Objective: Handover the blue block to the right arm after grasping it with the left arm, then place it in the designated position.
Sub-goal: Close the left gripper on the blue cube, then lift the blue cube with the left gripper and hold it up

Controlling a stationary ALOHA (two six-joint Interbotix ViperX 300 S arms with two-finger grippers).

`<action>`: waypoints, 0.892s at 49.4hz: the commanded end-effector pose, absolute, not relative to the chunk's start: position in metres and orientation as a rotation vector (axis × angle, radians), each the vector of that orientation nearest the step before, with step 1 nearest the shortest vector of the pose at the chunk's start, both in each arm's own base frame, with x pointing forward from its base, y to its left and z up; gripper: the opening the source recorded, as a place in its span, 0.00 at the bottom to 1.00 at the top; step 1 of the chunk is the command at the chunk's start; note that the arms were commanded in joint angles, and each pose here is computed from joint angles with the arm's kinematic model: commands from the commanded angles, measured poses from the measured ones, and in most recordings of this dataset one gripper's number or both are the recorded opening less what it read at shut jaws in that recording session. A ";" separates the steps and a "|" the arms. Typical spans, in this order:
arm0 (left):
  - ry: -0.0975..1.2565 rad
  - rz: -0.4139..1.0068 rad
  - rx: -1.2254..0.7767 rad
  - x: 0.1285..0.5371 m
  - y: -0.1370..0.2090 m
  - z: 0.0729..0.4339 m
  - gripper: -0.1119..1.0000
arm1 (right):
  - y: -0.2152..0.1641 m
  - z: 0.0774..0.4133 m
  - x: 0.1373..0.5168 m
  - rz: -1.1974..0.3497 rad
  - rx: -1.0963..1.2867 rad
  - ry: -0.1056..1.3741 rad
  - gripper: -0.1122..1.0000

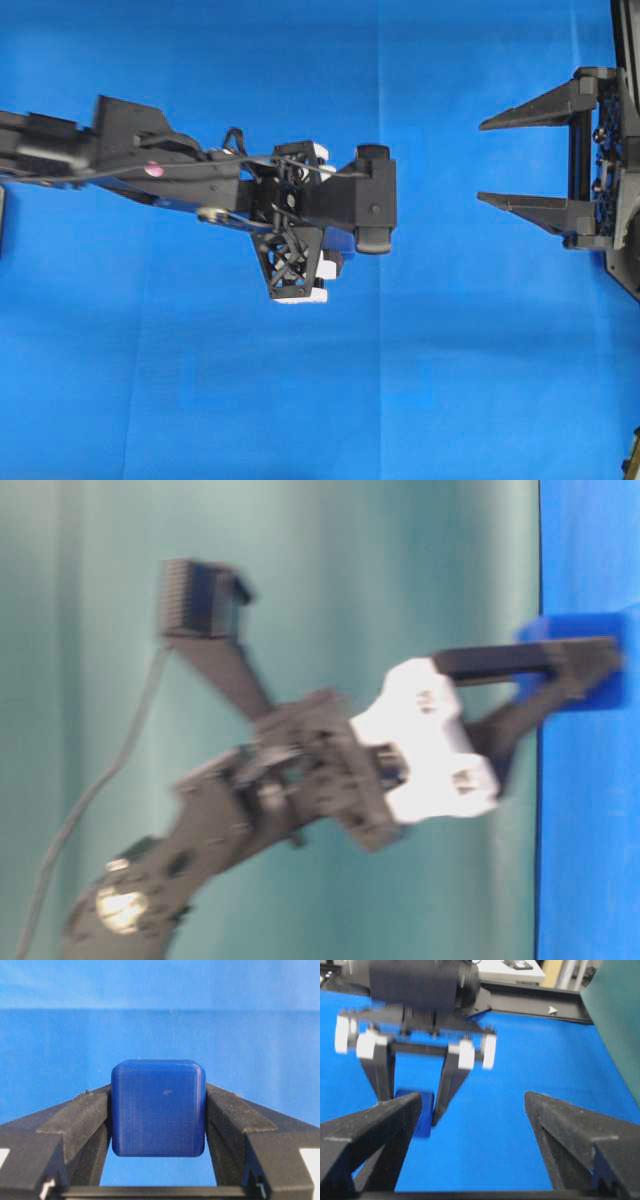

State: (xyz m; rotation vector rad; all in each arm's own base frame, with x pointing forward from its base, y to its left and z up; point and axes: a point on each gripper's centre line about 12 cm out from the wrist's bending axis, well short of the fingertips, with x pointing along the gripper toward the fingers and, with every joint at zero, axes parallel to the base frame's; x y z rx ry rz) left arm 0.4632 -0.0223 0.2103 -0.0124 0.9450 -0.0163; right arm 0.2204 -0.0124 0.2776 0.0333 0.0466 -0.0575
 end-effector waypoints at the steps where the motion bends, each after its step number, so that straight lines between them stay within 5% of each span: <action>1: 0.845 -0.019 -0.012 0.460 -0.022 0.259 0.54 | -0.013 0.289 0.223 -0.058 0.030 0.019 0.98; 20: 0.782 -0.017 0.000 0.444 -0.020 0.319 0.54 | -0.013 0.288 0.223 -0.058 0.030 0.024 0.98; 44: 0.790 -0.016 -0.001 0.442 -0.020 0.321 0.54 | -0.013 0.288 0.223 -0.058 0.031 0.025 0.98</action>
